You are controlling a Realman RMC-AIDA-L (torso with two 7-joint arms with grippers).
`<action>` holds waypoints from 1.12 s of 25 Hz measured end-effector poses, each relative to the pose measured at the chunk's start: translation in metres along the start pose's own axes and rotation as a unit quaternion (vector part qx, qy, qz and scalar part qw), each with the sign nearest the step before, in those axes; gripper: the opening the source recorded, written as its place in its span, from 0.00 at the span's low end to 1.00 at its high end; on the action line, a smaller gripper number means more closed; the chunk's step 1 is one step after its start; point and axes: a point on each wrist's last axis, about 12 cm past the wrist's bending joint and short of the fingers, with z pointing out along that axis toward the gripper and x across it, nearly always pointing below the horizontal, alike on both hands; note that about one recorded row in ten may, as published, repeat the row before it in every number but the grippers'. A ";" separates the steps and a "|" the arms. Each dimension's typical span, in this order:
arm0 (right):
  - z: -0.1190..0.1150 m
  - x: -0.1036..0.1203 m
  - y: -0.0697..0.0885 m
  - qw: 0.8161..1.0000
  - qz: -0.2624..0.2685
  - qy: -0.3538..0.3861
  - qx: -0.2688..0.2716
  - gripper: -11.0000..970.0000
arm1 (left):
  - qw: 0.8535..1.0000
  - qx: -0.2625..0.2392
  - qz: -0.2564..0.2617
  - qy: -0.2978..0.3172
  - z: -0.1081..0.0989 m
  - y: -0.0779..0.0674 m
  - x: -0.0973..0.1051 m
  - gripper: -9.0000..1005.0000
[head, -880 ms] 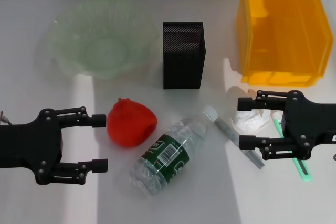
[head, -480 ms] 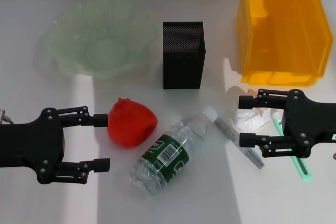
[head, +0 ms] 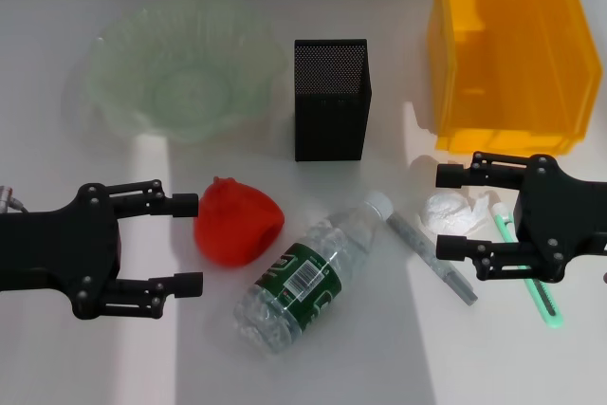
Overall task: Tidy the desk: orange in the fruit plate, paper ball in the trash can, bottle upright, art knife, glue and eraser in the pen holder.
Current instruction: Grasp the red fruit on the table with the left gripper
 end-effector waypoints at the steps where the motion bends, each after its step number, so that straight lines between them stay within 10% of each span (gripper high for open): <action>1: -0.001 0.000 0.001 1.000 -0.002 -0.004 0.002 0.79 | 1.000 0.001 0.000 0.000 0.000 0.001 -0.001 0.80; 28: -0.004 -0.002 0.004 1.000 -0.010 -0.023 0.004 0.79 | 1.000 0.004 -0.009 0.000 0.006 0.009 -0.009 0.80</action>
